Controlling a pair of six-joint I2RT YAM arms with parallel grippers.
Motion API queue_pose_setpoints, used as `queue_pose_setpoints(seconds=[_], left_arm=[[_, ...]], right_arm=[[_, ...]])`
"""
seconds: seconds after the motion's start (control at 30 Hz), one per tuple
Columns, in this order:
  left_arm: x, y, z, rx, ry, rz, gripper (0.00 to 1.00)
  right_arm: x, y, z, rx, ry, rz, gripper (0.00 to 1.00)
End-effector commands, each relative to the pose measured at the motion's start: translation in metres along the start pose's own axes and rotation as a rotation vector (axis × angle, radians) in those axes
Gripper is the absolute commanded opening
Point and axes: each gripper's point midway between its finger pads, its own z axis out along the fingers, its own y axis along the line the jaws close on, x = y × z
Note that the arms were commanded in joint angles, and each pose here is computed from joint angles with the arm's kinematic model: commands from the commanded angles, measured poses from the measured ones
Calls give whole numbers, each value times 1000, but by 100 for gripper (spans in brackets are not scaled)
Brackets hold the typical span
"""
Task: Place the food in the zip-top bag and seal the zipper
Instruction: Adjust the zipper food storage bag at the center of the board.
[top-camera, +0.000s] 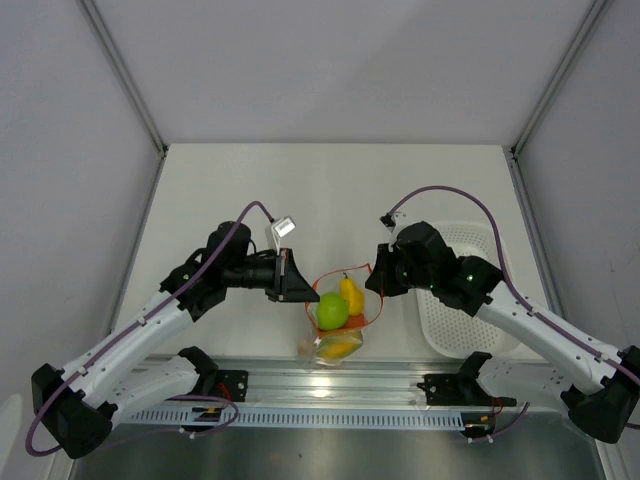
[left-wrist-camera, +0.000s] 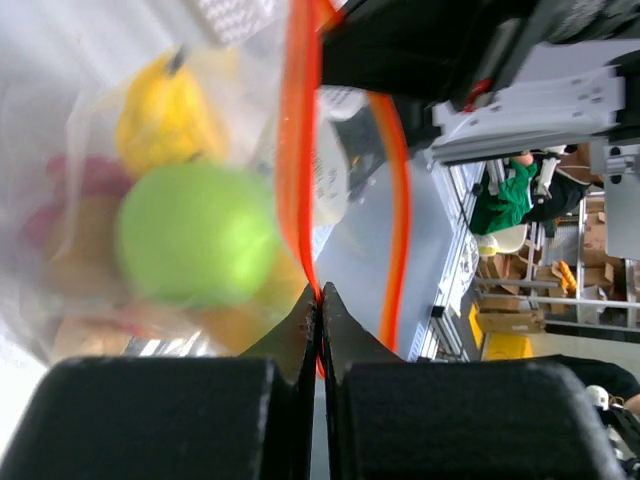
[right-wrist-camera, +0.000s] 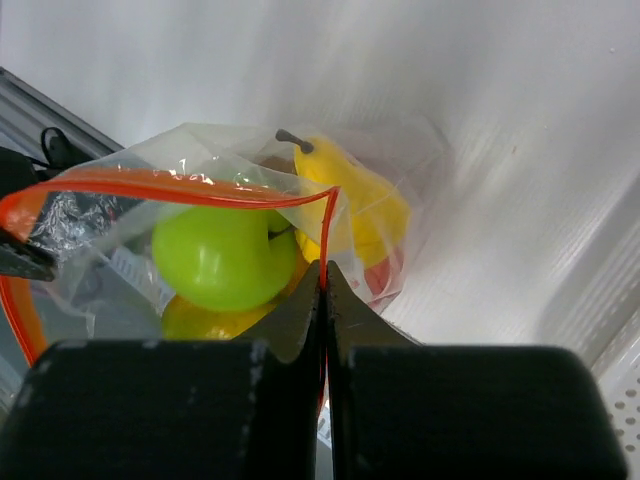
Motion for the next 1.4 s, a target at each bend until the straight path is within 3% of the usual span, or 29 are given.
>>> queue_pose_setpoints(seconds=[0.0,0.2,0.33,0.5,0.7,0.97,1.13,1.23,1.27,1.33,1.37], left_arm=[[-31,-48,-26,65,-104,147,0],[-26,-47,-27,77,-111,143,1],[-8,-22,-9,90,-60,70,1],[-1,-19,-1,136,-42,3,1],[-21,-48,-11,167,-91,56,1],[-27,-50,-24,131,-182,52,1],[-24,-44,-30,110,-243,34,1],[-22,-35,-28,99,-254,8,1],[-22,-34,-27,99,-255,3,1],[-17,-25,-22,89,-247,-26,1],[-19,-25,-22,94,-255,-26,1]], right_arm=[[-40,29,-36,-75,-140,-23,0],[-47,41,-55,-132,-184,-20,0],[-30,31,-32,-109,-137,-2,0],[-17,27,6,-112,-82,29,0],[-38,60,20,-155,-74,-53,0],[-79,112,27,-260,-102,-140,0],[-85,127,51,-289,-43,-189,1],[-85,129,68,-273,-1,-190,26],[-84,127,69,-257,7,-189,42],[-87,126,67,-245,1,-194,52],[-89,123,65,-229,-10,-200,63]])
